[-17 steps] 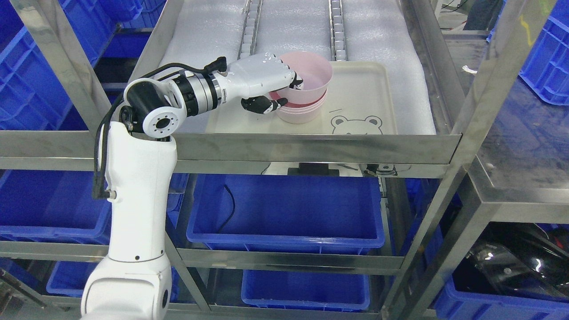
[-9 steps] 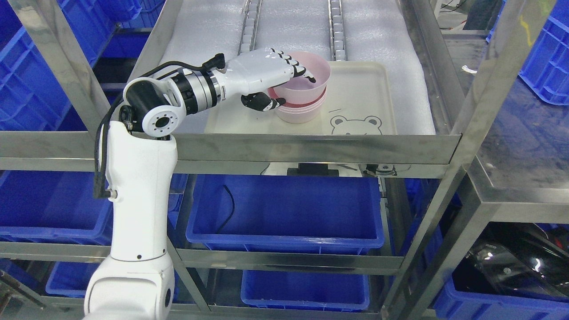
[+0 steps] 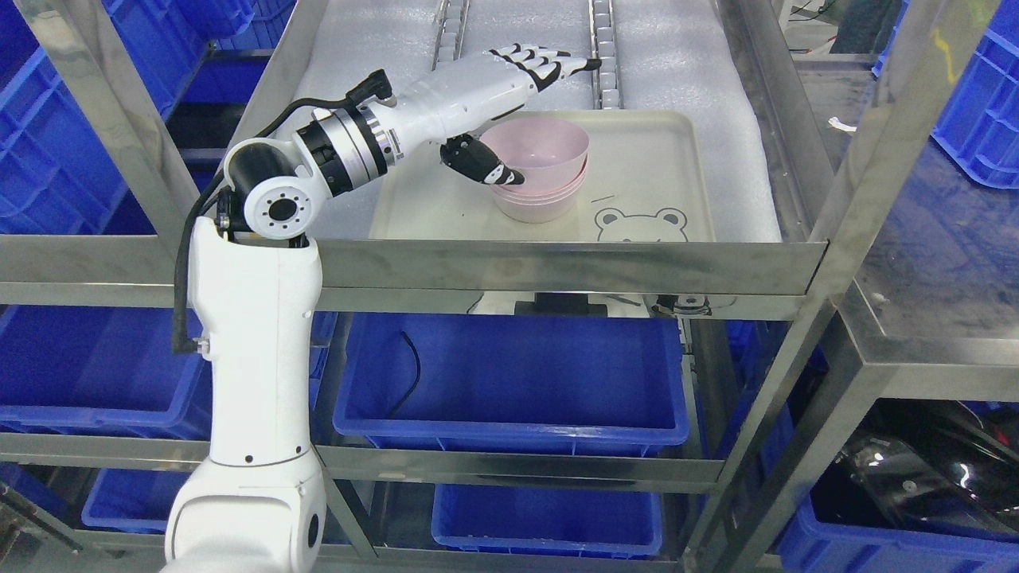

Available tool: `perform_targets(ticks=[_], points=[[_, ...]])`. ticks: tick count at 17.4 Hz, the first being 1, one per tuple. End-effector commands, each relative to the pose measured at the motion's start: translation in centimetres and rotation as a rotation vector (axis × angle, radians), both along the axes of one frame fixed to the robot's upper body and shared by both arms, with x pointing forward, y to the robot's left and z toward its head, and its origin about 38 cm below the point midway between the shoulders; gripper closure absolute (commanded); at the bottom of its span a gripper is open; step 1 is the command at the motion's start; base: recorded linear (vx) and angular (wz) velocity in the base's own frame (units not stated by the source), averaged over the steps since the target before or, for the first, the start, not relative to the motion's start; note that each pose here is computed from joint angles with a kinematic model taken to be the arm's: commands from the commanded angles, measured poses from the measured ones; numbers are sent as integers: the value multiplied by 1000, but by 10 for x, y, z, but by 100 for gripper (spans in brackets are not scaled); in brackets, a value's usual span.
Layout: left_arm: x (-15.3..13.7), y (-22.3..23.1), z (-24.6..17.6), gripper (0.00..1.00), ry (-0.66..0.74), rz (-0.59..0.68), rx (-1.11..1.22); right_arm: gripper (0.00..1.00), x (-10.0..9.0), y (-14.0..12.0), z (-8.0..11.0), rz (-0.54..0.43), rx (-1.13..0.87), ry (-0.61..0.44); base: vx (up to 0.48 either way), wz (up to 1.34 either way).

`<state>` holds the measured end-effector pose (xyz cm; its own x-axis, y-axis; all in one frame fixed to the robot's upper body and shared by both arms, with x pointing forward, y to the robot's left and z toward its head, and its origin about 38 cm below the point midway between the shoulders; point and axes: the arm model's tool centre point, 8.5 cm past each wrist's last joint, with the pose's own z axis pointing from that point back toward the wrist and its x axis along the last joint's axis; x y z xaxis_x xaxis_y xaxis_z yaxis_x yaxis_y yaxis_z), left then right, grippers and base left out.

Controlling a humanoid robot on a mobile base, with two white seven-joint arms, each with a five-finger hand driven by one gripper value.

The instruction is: Stack pink IKEA bowl on shelf middle layer

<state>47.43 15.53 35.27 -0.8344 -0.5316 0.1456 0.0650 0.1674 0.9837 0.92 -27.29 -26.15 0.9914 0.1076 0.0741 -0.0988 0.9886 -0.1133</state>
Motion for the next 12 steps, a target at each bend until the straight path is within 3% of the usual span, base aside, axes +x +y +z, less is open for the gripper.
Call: perform_targets(ticks=[1, 5, 9, 12], points=[[-14, 9, 26, 0, 12, -165, -300, 0, -8, -11, 1, 0, -16, 5, 0, 0], [-42, -47, 8, 0, 118, -387, -313, 0, -8, -11, 1, 0, -16, 5, -13, 11], [-99, -121, -101, 0, 337, -589, -178, 0, -8, -11, 1, 0, -16, 5, -46, 101], [-147, -143, -171, 0, 504, -673, -157, 0, -8, -11, 1, 0, -16, 5, -61, 130]])
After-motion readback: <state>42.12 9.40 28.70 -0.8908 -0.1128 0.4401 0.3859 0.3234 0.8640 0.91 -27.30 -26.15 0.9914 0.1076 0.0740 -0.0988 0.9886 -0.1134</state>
